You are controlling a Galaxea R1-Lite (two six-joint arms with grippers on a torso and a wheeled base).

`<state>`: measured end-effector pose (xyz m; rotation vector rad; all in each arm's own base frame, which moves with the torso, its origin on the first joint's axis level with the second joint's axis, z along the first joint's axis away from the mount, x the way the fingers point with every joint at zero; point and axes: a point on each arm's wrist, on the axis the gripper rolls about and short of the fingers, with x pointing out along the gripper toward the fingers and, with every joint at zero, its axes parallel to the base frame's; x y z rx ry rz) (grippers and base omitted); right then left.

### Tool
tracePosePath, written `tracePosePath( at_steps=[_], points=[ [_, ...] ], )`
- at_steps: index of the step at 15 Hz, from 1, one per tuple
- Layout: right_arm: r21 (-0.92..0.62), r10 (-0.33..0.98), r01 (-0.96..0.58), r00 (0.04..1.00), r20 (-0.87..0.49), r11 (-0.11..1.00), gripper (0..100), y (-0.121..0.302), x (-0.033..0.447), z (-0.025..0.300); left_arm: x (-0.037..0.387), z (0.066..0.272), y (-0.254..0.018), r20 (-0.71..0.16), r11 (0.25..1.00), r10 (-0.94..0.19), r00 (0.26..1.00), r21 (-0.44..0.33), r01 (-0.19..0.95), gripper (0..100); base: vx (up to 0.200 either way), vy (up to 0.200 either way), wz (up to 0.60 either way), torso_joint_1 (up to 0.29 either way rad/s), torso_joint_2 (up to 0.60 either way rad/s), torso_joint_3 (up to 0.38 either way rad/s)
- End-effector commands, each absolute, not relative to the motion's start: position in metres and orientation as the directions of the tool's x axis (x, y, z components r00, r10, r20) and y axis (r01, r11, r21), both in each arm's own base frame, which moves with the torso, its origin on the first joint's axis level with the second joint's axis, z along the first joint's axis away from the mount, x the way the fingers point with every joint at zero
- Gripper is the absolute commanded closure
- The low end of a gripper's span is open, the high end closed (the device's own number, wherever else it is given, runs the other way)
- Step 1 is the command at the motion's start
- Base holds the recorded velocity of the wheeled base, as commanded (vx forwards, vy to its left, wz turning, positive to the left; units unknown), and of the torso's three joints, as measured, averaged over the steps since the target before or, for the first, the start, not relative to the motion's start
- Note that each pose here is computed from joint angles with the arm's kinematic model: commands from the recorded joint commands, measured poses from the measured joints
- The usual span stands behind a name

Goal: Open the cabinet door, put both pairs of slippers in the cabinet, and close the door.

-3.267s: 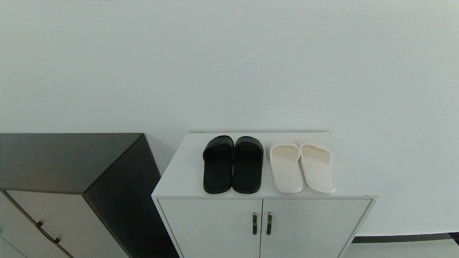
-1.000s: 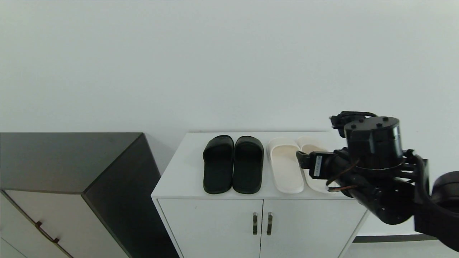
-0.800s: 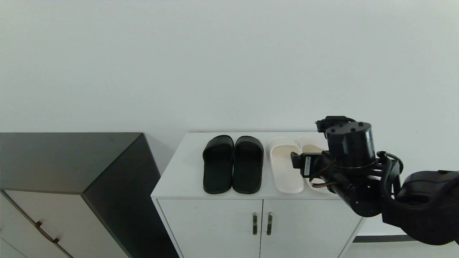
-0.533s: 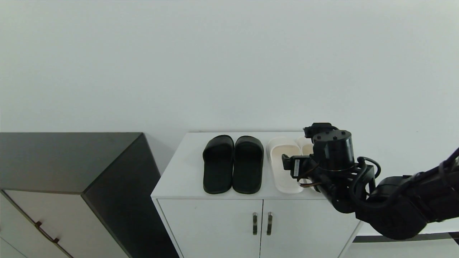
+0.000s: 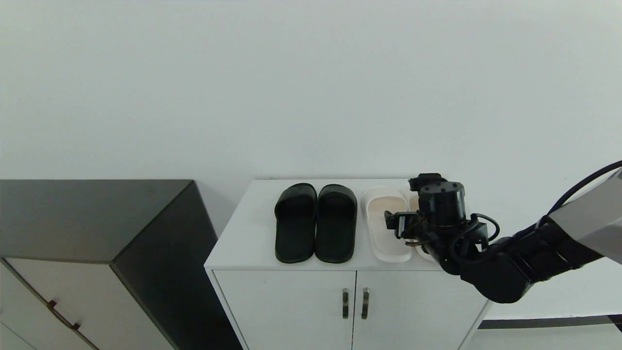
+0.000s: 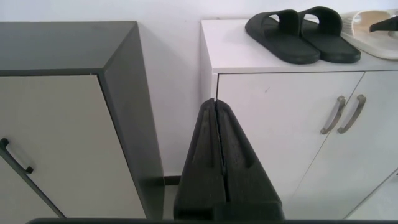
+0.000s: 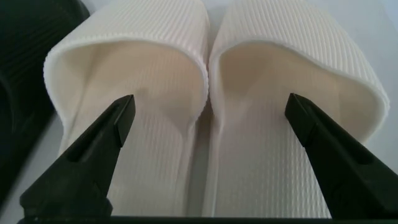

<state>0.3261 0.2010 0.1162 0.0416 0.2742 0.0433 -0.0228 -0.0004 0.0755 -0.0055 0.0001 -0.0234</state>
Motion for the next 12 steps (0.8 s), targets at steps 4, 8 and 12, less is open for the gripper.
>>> tracePosePath(
  at_steps=[4, 8, 12],
  points=[
    [0.035, 0.046, -0.039, 0.966, -0.253, 0.999, 100, 0.204, 0.344, 0.114, -0.023, 0.076, 0.000, -0.002, 1.000, -0.023, 1.000, -0.006, 0.023, 100, 0.000, 0.000, 0.00, 0.000, 0.00, 0.000],
    [-0.003, 0.041, -0.044, 0.966, -0.254, 0.999, 100, 0.205, 0.349, 0.109, -0.023, 0.076, 0.000, 0.000, 1.000, -0.023, 1.000, -0.006, 0.023, 100, 0.000, 0.000, 0.00, 0.000, 0.00, 0.000],
    [0.007, 0.048, -0.047, 0.984, -0.173, 0.999, 100, 0.196, 0.337, 0.143, -0.023, 0.076, 0.000, 0.002, 1.000, -0.023, 1.000, -0.006, 0.023, 100, 0.000, 0.000, 0.00, 0.000, 0.00, 0.000]
  ],
)
